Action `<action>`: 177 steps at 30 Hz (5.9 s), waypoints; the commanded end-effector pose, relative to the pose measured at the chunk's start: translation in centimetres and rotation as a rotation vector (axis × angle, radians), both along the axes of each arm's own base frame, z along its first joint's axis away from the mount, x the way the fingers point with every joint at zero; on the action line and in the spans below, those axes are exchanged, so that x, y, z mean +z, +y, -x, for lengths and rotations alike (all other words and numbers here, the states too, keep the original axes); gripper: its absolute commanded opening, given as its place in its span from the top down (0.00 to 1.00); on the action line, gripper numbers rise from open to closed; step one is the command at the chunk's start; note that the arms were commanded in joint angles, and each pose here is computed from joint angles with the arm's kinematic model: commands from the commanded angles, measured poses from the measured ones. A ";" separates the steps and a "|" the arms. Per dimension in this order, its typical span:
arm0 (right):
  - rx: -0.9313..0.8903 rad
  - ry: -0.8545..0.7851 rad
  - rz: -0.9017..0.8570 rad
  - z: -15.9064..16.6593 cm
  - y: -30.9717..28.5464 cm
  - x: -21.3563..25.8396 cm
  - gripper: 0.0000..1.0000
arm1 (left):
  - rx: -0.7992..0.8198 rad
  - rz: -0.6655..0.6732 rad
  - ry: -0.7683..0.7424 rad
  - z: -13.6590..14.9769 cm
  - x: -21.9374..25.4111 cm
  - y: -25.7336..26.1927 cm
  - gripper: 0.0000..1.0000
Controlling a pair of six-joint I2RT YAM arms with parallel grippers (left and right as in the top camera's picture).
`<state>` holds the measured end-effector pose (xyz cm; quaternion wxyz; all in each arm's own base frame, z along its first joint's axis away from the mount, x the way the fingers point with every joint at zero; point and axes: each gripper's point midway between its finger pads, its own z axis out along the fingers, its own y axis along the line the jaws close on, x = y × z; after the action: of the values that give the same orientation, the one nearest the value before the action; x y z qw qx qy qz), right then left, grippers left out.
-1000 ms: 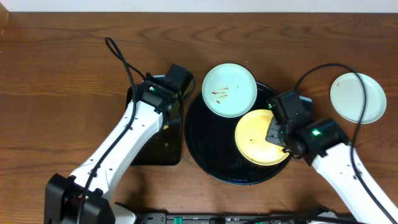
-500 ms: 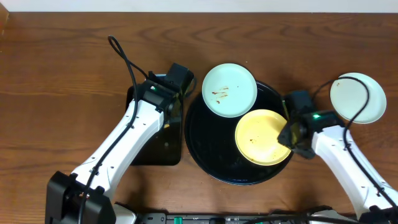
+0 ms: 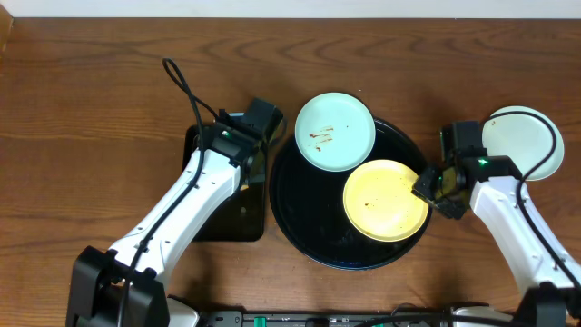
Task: Clean dirty plates on tray and stack at the side
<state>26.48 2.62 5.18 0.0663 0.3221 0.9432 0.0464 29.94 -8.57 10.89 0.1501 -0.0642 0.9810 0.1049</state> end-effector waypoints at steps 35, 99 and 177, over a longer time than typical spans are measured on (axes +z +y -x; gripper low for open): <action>0.293 -0.062 -0.057 -5.4 1.1 0.2 0.42 | -0.017 -0.005 0.021 0.1 -0.6 0.1 0.92; 0.655 -0.080 -0.296 -6.1 -0.2 -0.9 0.29 | -0.035 0.021 0.022 0.0 -0.7 -0.4 0.92; 0.812 -0.187 -0.098 -3.2 4.2 6.0 0.98 | -0.059 0.080 0.015 -0.4 -0.8 -1.6 0.92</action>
<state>30.14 6.69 10.39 0.1080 -0.0888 0.9756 0.1694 30.48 -10.45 10.58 0.1503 -0.0473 0.9859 0.0568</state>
